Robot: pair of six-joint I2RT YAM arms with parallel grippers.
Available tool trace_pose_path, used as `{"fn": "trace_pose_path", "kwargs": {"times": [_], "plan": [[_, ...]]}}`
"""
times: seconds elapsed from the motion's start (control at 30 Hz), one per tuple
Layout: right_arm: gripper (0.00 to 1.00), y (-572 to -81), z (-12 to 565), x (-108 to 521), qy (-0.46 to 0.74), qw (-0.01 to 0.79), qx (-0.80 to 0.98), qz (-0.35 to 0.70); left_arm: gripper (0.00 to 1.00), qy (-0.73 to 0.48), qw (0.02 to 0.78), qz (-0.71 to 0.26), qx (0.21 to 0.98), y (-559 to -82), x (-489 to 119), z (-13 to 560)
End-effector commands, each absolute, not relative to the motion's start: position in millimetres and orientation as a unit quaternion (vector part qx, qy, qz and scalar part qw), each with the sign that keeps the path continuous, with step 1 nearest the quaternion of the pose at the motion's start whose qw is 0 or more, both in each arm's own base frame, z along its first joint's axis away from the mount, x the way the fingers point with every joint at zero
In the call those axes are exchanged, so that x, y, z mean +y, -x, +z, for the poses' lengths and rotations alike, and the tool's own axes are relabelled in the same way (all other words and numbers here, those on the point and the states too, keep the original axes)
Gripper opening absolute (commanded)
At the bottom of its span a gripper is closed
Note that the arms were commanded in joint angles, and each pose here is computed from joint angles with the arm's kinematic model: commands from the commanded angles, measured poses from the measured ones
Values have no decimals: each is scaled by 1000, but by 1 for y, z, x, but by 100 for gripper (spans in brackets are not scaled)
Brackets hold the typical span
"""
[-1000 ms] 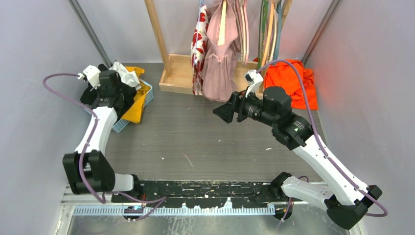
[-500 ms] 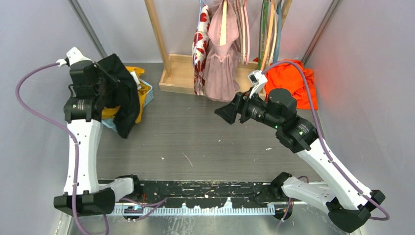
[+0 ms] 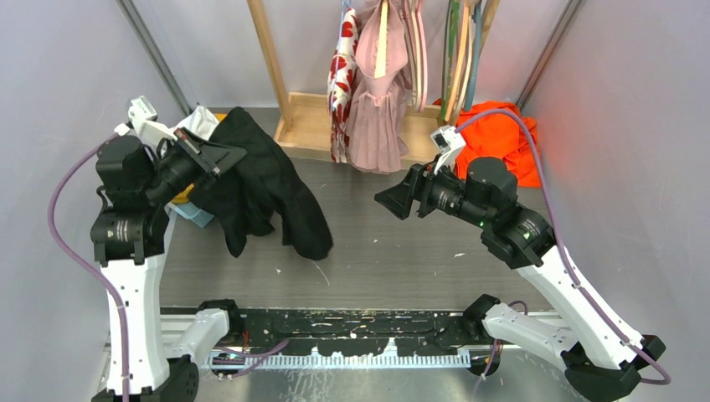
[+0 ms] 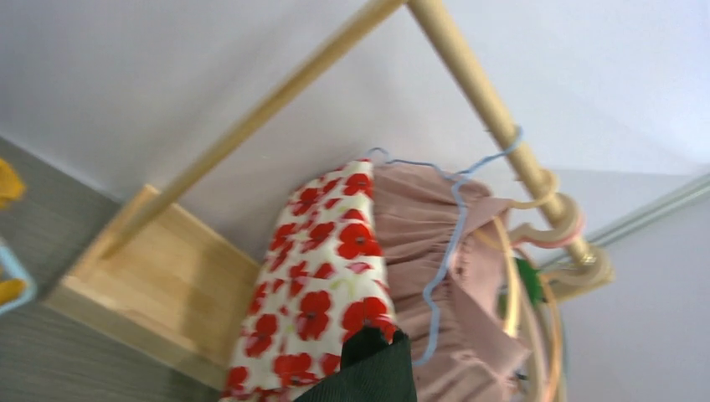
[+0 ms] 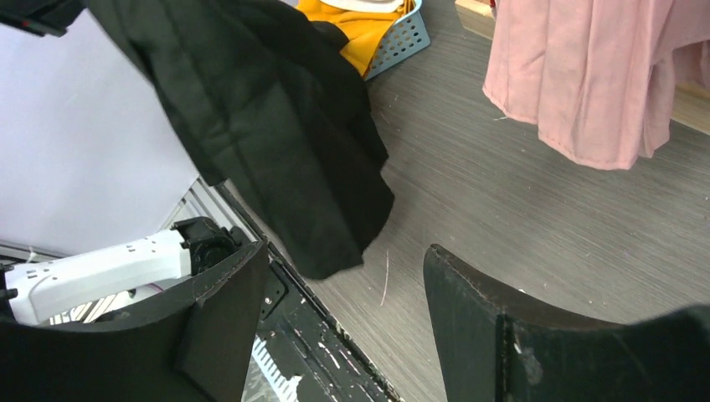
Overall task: Place the skirt on the hanger
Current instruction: Flatten out the skirt at the center of the board.
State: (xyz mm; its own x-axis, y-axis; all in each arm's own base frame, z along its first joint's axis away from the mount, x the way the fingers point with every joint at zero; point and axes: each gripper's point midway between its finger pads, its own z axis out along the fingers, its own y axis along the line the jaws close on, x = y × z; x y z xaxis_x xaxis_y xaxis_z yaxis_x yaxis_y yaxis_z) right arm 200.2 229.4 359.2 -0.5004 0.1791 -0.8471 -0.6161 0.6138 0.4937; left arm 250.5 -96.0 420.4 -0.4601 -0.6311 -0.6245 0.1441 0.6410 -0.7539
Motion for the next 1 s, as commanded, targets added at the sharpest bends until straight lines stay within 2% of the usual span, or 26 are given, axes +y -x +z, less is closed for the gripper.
{"fn": "trace_pose_path", "kwargs": {"times": [0.0, 0.33, 0.57, 0.77, 0.97], "plan": [[73, -198, 366, 225, 145, 488, 754, 415, 1, 84, 472, -507, 717, -208, -134, 461], [72, -194, 355, 217, 143, 482, 768, 397, 2, 64, 454, -559, 691, -158, -149, 474], [72, -197, 352, 215, 142, 482, 775, 385, 3, 71, 434, -588, 679, -170, -153, 469], [73, -209, 334, 205, 119, 478, 801, 340, 4, 86, 358, -563, 740, -204, -173, 381], [74, -224, 305, 189, 88, 463, 839, 272, 4, 0, 281, -508, 814, -200, -254, 302]]}}
